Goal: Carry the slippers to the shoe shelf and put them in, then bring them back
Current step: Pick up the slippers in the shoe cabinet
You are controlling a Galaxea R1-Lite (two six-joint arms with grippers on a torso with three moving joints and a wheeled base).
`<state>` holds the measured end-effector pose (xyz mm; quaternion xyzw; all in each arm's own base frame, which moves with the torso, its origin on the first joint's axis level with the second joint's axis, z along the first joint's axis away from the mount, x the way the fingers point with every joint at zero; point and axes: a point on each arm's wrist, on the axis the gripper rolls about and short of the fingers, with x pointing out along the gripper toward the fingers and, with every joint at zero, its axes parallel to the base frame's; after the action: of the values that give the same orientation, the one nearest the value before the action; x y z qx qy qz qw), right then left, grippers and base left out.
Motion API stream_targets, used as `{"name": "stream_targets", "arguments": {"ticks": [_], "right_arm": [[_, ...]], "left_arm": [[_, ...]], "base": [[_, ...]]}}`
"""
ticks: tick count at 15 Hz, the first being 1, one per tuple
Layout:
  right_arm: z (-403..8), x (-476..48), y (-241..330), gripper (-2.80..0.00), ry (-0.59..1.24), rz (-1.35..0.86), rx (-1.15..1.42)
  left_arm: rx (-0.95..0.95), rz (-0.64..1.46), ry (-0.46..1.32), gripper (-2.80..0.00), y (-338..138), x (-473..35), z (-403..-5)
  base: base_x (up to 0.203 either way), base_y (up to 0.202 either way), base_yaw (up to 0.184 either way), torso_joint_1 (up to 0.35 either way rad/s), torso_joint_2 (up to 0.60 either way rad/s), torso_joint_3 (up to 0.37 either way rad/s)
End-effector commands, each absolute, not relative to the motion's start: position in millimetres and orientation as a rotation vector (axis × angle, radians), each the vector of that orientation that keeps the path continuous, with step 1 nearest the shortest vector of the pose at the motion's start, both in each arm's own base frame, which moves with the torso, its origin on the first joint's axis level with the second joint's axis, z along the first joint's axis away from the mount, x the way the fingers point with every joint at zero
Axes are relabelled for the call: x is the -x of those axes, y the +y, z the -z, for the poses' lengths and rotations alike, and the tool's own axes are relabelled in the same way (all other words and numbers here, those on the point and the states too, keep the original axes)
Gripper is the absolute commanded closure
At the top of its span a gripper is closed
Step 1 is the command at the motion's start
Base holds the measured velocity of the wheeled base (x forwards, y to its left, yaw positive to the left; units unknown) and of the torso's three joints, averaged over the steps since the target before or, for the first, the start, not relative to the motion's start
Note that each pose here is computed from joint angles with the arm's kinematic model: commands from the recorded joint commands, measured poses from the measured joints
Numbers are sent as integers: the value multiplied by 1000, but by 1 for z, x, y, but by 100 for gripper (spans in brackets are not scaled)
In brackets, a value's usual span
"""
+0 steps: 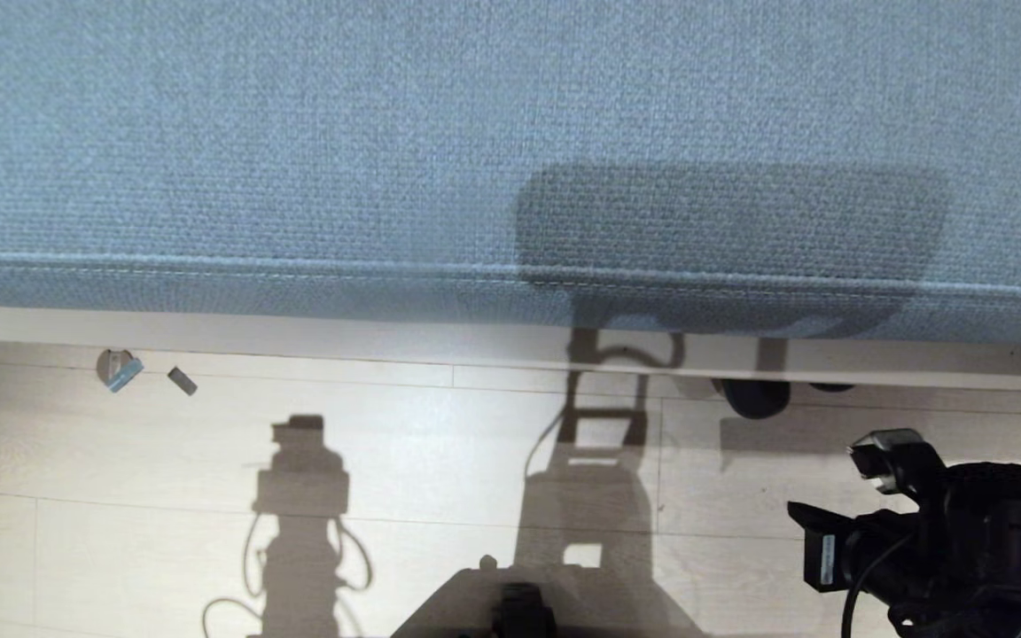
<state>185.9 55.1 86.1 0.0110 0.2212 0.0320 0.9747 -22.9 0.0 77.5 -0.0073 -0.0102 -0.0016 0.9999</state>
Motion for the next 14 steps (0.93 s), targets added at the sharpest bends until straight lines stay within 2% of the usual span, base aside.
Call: {"name": "stream_targets", "arguments": {"ticks": [1,6,11,12,14], "right_arm": [[-79,-189,51,0,396,-4,-30],[-86,-197,25,0,304,124,-69],[-91,-213,15,0,244,139,-74],[-91,-216,15,-280,238,138,-57],[-94,-220,15,-280,217,135,-60]], "left_arm": [[15,2,-14,0,0,22,-75],[15,3,-14,0,0,22,-75],[15,2,-14,0,0,22,-75],[15,2,-14,0,0,22,-75],[15,2,-15,0,0,22,-75]], "base": [[0,0,0,0,0,0],[0,0,0,0,0,0],[0,0,0,0,0,0],[0,0,0,0,0,0],[0,0,0,0,0,0]]}}
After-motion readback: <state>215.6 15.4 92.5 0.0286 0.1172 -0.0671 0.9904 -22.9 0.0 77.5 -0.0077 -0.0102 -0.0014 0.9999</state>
